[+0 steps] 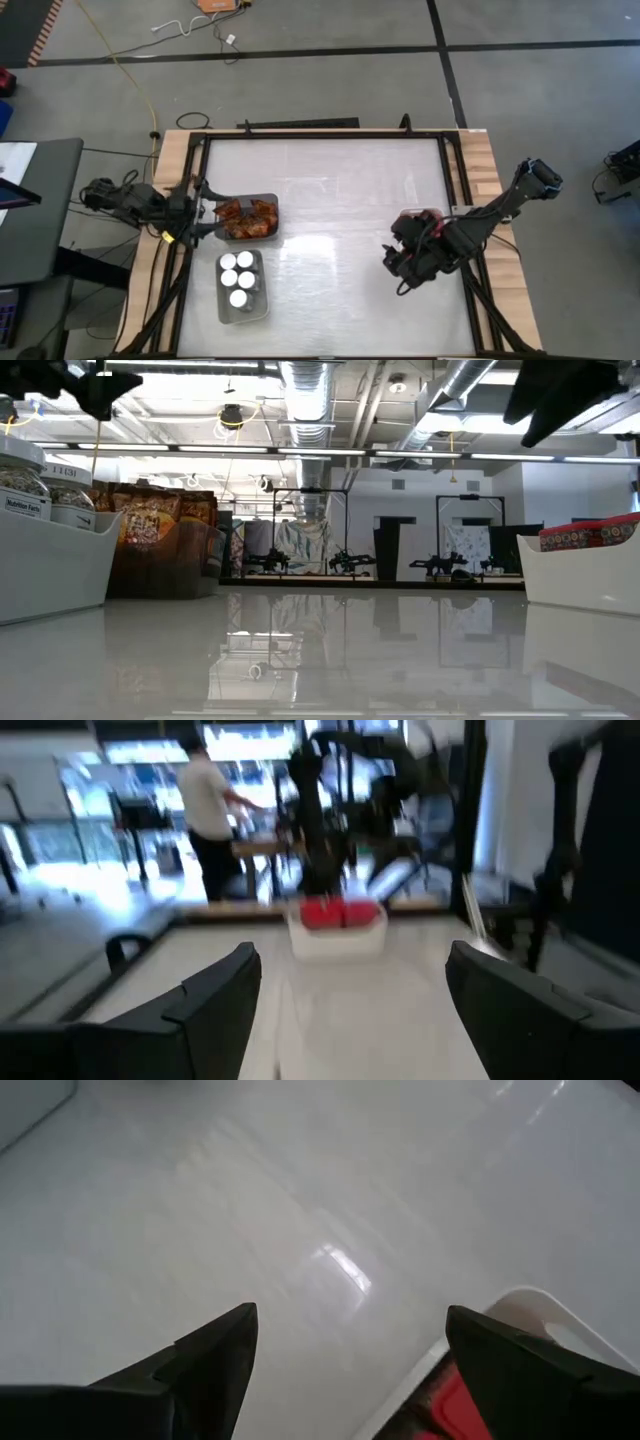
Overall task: Sort spices by type
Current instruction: Return to Home Position
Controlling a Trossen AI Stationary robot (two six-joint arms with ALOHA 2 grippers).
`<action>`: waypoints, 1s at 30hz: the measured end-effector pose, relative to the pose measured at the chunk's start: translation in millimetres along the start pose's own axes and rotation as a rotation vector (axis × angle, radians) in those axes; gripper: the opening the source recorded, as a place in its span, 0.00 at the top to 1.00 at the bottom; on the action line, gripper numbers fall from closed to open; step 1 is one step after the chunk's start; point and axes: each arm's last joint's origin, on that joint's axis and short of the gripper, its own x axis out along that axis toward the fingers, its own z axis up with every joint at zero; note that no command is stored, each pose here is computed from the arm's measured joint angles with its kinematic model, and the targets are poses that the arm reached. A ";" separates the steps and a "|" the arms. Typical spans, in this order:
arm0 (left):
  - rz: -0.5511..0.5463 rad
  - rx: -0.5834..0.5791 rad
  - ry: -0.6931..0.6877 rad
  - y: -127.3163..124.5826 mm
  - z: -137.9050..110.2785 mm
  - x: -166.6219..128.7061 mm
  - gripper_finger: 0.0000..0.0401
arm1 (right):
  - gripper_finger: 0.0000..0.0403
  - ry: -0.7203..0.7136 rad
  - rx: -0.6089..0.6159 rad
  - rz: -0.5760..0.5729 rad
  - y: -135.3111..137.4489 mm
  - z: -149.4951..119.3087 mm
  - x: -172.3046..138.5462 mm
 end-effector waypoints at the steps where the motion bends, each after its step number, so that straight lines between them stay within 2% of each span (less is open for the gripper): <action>1: -0.005 0.001 -0.014 0.1 1.4 0.3 0.24 | 0.13 -0.004 -0.003 0.005 0.5 1.6 0.9; 6: -0.035 0.010 -0.004 -0.6 -2.8 4.0 0.24 | 0.13 -0.014 -0.012 0.014 1.1 7.6 4.7; 10: -0.044 -0.006 -0.051 -2.7 -19.0 12.7 0.24 | 0.13 -0.014 -0.011 0.005 -0.4 10.3 6.8; 16: 0.013 -0.033 -0.037 0.5 -43.3 20.8 0.24 | 0.13 -0.016 -0.050 -0.004 -1.7 13.7 9.3; 26: 0.044 -0.032 -0.047 12.8 -43.4 21.8 0.24 | 0.13 -0.013 -0.159 -0.016 -3.4 15.9 11.4; 30: 0.077 -0.011 -0.046 17.8 -43.5 21.5 0.24 | 0.13 -0.009 -0.167 -0.038 -7.3 11.4 26.8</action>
